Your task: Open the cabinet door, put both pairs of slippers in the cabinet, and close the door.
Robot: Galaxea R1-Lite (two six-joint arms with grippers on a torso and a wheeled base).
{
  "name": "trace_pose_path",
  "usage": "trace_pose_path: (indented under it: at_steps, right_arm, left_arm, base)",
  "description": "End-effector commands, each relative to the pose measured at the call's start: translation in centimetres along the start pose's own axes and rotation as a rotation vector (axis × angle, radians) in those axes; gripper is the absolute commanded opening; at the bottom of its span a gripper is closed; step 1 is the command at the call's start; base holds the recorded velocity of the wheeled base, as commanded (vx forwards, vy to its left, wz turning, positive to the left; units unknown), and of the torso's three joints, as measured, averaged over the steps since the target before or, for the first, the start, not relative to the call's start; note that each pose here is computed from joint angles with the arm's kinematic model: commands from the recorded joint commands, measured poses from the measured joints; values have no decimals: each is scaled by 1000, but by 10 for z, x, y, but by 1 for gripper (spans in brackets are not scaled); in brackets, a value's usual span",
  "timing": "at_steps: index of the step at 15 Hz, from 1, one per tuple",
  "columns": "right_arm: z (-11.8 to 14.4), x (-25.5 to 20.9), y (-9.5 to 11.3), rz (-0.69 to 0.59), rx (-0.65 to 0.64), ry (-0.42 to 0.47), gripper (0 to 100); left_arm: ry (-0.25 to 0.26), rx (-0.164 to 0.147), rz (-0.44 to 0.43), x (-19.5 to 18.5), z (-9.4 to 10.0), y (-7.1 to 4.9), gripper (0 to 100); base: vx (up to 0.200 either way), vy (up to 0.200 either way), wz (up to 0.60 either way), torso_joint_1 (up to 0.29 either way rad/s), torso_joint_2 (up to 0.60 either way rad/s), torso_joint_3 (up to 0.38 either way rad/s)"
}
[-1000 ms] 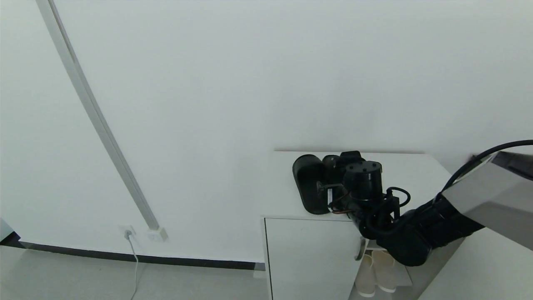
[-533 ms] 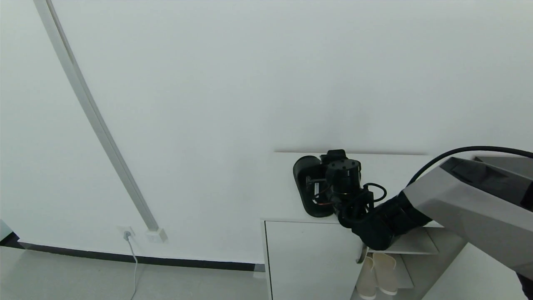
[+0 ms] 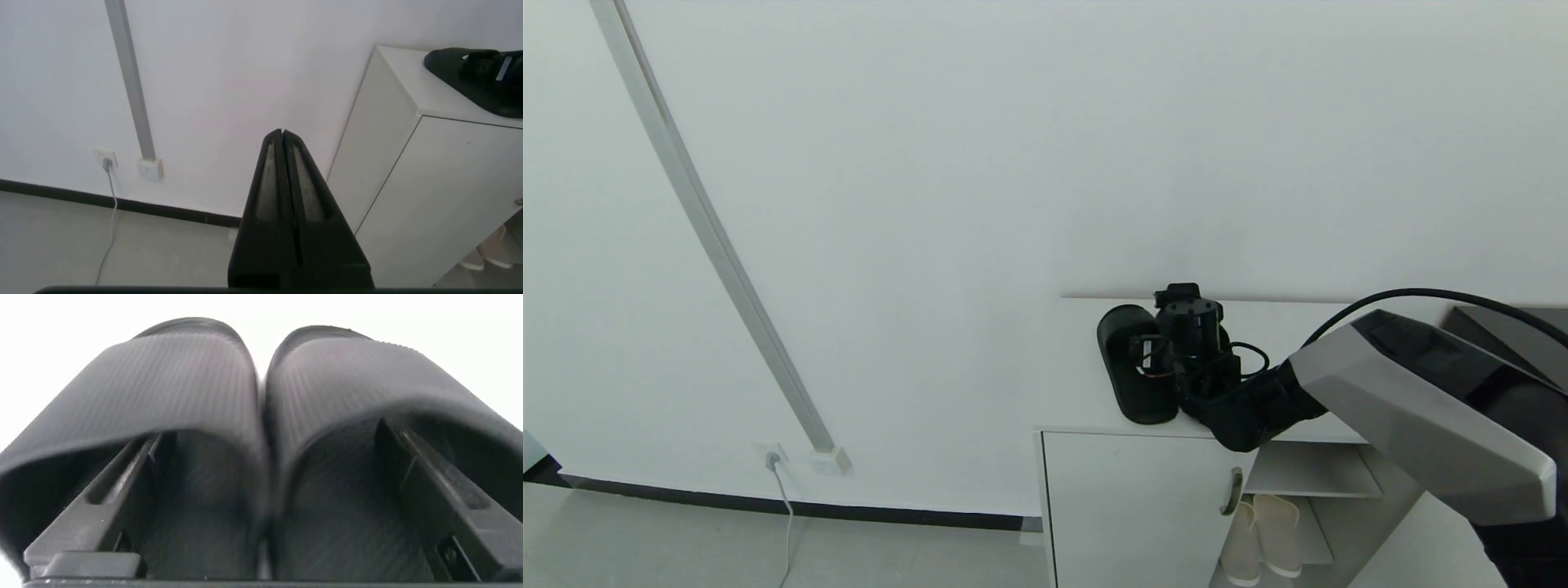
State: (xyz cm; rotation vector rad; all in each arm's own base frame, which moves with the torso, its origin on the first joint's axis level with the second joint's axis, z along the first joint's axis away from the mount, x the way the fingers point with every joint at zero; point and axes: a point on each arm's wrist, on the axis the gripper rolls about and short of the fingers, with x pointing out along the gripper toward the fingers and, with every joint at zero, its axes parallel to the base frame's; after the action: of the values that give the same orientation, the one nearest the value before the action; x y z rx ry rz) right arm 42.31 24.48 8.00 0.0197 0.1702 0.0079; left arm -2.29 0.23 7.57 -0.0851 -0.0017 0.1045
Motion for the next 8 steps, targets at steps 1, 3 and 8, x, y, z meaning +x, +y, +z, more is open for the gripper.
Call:
trace_pose_path:
  at_steps: [1,3,8]
  right_arm:
    - [-2,5,3,0,0,0,100]
    - [-2,6,3,1,-2,3,0]
    - [-1,5,3,3,-2,3,0]
  left_arm:
    - [0,-1,1,0,0,0,0]
    - [0,-1,1,0,0,0,0]
    - [0,-1,0,0,0,0,0]
  base:
    - [0,0,0,0,0,0]
    - [0,0,0,0,0,0]
    - [0,0,0,0,0,0]
